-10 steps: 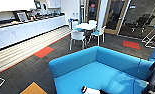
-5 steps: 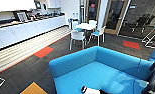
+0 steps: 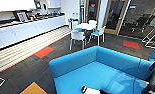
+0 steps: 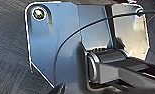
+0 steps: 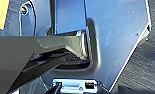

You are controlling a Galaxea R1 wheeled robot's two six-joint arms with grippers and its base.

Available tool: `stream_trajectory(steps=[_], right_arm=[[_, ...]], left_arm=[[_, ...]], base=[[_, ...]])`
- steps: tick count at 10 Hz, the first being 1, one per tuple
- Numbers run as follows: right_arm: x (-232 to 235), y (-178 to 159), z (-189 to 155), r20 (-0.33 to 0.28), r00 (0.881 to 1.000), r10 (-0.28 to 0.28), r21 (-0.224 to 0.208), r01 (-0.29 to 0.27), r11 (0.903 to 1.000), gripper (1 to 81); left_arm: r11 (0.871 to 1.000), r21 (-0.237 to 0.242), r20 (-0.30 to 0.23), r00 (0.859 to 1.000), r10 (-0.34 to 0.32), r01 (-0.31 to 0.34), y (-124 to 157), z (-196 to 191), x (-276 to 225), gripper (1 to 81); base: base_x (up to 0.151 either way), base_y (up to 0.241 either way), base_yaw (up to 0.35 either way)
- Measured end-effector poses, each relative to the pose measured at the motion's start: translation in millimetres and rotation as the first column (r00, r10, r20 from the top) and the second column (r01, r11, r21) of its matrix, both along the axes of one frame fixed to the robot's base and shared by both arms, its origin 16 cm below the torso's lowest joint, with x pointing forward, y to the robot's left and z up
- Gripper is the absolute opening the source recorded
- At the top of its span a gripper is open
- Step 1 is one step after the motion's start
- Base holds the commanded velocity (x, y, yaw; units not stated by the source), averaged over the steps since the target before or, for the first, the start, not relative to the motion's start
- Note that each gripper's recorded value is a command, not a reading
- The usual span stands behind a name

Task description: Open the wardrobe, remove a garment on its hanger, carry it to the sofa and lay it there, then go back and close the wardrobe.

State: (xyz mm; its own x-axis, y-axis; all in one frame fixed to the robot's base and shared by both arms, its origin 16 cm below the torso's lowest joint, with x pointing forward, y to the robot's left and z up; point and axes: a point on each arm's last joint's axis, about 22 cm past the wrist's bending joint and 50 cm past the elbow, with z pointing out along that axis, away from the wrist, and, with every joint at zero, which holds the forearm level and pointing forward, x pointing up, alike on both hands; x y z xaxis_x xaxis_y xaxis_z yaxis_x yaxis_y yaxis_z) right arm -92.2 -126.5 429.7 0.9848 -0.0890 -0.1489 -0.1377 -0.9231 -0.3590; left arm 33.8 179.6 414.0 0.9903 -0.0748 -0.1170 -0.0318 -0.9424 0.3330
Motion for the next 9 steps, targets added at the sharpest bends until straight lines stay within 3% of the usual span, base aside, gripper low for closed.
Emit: stream_trajectory(steps=[4,9], right_arm=[[-0.2,0.2,0.0,0.000,1.000,0.000,0.000,0.000,1.0000,81.1],[-6.3,2.3,1.5,-0.009,1.000,-0.003,0.002,0.003,1.0000,81.1]], left_arm=[[1.000,0.000,0.000,1.000,-0.001,0.001,0.0,0.0,-0.2,81.1],[1.000,0.016,0.012,1.000,0.002,-0.002,8.9,-2.3,4.4,81.1]], base=[[0.000,0.000,0.045],[0.000,0.000,0.302]])
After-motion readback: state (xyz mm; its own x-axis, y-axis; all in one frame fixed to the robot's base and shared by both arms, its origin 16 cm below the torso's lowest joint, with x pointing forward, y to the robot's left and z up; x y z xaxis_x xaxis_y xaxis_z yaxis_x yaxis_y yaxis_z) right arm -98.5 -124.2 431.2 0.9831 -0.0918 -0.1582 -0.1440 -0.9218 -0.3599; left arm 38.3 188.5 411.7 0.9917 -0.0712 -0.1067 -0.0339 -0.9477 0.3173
